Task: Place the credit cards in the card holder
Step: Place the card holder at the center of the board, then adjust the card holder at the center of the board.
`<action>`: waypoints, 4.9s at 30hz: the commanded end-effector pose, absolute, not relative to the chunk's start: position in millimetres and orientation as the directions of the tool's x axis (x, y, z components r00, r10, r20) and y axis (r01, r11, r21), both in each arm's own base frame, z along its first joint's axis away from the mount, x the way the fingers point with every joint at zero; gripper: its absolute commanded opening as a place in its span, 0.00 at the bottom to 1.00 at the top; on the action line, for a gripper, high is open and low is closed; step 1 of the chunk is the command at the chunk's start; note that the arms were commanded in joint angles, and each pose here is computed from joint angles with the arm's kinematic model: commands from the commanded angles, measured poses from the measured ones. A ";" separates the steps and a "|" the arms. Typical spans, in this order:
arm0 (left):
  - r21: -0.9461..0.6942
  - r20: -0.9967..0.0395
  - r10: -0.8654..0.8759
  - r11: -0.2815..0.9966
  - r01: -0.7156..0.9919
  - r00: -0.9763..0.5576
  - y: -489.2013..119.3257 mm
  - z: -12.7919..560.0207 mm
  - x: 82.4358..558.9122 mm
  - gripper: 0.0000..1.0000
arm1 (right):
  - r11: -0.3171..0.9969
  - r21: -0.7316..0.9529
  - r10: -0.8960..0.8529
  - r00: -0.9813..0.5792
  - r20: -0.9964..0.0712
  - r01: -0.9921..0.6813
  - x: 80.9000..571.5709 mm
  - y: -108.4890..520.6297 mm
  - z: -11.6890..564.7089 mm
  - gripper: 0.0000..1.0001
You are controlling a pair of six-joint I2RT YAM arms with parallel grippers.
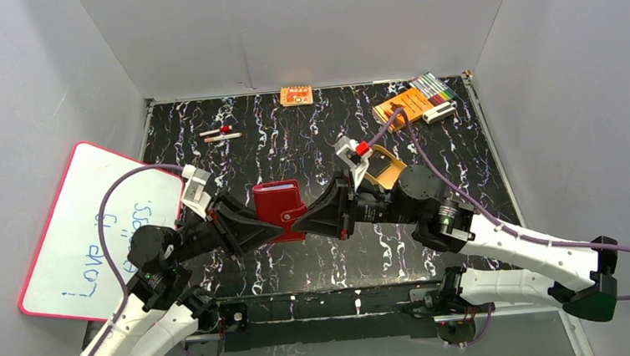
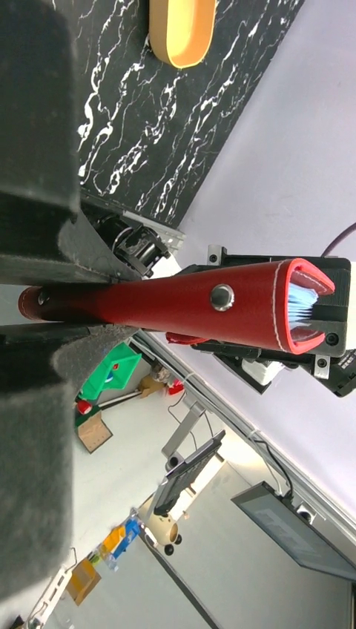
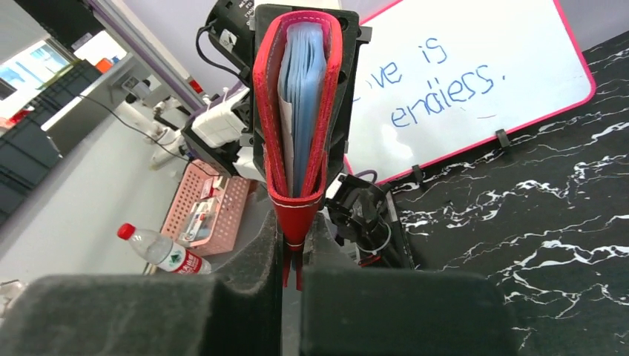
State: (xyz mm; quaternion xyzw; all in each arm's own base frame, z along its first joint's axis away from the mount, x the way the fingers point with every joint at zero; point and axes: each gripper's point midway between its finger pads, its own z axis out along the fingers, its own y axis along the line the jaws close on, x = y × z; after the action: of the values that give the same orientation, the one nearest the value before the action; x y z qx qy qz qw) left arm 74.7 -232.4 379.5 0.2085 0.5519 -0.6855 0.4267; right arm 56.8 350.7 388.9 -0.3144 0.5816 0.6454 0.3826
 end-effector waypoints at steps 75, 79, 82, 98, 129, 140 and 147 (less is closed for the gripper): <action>-0.292 -0.913 -0.110 0.849 0.441 -0.394 -159.4 222.8 202.5 0.93 | 0.524 0.839 0.193 -0.938 -0.288 -0.149 221.4 350.0 78.3 0.00; -0.292 -0.914 -0.113 0.850 0.438 -0.390 -158.3 223.4 202.1 0.93 | 0.532 0.835 0.188 -0.942 -0.279 -0.141 221.0 349.4 71.5 0.00; -0.293 -0.914 -0.114 0.849 0.439 -0.389 -158.3 223.8 202.1 0.93 | 0.541 0.830 0.188 -0.943 -0.276 -0.135 219.0 346.0 66.2 0.00; -0.290 -0.913 -0.111 0.853 0.433 -0.392 -157.8 222.4 203.1 0.93 | 0.573 0.809 0.176 -0.945 -0.277 -0.130 218.3 336.5 59.1 0.37; -0.282 -0.907 -0.093 0.858 0.430 -0.410 -159.9 215.4 205.4 0.93 | 0.710 0.680 0.189 -0.881 -0.433 -0.182 230.1 294.8 62.1 0.43; -0.281 -0.905 -0.089 0.859 0.428 -0.417 -160.6 213.4 205.9 0.93 | 0.689 0.676 0.146 -0.863 -0.483 -0.261 249.0 315.4 80.6 0.33; -0.282 -0.903 -0.086 0.857 0.431 -0.421 -161.3 212.6 205.5 0.93 | 0.681 0.687 0.110 -0.893 -0.436 -0.252 249.6 328.2 67.4 0.26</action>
State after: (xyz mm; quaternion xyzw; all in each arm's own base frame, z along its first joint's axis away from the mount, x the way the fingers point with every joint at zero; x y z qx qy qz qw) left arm 204.0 -159.3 208.0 0.1005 0.8135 -0.2421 0.5192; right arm 243.9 316.3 61.9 -0.0236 0.8956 0.3815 0.2277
